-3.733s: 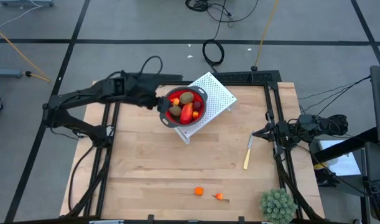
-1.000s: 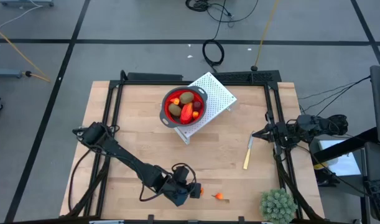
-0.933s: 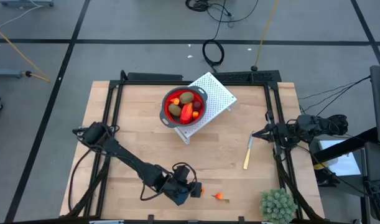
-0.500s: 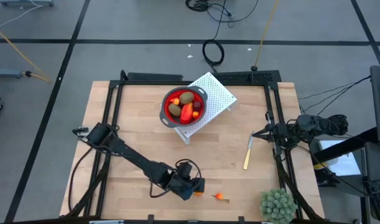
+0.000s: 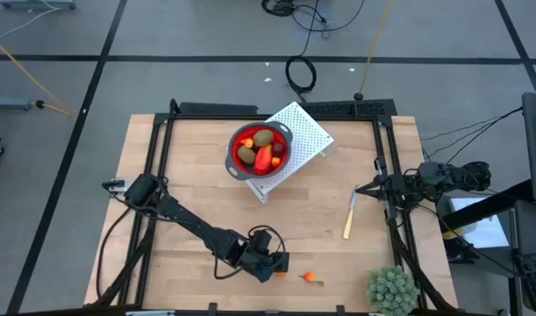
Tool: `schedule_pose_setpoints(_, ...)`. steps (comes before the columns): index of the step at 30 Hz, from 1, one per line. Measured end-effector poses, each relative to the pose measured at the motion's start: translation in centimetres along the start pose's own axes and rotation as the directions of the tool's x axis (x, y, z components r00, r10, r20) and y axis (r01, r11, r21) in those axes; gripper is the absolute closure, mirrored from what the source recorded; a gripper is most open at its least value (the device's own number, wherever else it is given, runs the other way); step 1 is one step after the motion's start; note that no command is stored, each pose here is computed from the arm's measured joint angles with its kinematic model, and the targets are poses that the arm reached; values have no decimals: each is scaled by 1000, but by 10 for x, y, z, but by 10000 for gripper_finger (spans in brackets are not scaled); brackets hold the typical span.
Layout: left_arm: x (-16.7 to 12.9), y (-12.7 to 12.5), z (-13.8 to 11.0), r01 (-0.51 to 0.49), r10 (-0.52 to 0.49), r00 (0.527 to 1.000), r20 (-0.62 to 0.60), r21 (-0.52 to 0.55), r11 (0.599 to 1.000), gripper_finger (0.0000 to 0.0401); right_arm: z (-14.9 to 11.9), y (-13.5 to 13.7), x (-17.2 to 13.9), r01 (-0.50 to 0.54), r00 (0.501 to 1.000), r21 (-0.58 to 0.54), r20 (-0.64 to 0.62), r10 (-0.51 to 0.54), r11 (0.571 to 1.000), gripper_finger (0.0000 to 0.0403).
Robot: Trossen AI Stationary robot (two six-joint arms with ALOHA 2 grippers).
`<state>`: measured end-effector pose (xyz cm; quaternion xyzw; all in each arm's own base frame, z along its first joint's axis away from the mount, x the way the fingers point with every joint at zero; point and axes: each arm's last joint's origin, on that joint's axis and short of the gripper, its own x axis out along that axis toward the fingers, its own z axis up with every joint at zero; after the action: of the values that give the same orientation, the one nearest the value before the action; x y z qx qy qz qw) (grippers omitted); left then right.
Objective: Pick & Place Fruit
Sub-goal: Put the orange into the red strainer bowl on the shelf
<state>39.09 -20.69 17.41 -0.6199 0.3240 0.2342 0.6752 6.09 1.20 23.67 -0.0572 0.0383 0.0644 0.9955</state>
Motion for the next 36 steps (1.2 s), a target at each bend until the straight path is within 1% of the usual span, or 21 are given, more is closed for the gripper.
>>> schedule_pose_setpoints(2,-3,-1,-2,16,-19,999,36,72,997,176,0,0,0,0,1000,2,1,0,1000,403)
schedule_pose_setpoints(4,-6,-4,-5,52,-66,994,89,148,988,176,0,0,0,1,1000,30,3,-1,1000,403)
schedule_pose_setpoints(6,-14,-7,-9,73,-103,987,124,225,972,176,1,0,0,1,1000,79,14,-2,997,403)
schedule_pose_setpoints(8,-21,-12,-14,110,-153,978,141,274,955,176,3,0,0,-1,999,132,35,-4,991,403)
schedule_pose_setpoints(11,-37,-19,-20,139,-204,967,155,355,924,176,6,0,1,-9,998,157,58,0,988,403)
schedule_pose_setpoints(15,-61,-29,-19,152,-256,949,186,443,884,176,11,2,6,-85,994,150,83,73,985,403)
schedule_pose_setpoints(20,-96,-44,-10,157,-324,921,216,556,816,176,14,6,19,-165,985,144,70,157,976,403)
schedule_pose_setpoints(23,-116,-50,-5,143,-349,909,228,615,775,176,16,8,29,-188,982,142,63,181,972,403)
schedule_pose_setpoints(26,-137,-52,2,113,-352,903,247,654,748,176,17,10,39,-218,975,134,56,213,967,403)
schedule_pose_setpoints(28,-149,-53,6,96,-351,900,259,667,739,176,18,11,45,-242,970,131,54,237,961,403)
schedule_pose_setpoints(34,-182,-47,18,1,-304,903,305,704,711,176,21,19,61,-302,953,104,60,297,948,403)
schedule_pose_setpoints(36,-193,-45,21,-14,-297,901,316,706,708,176,22,23,65,-320,947,98,46,317,942,403)
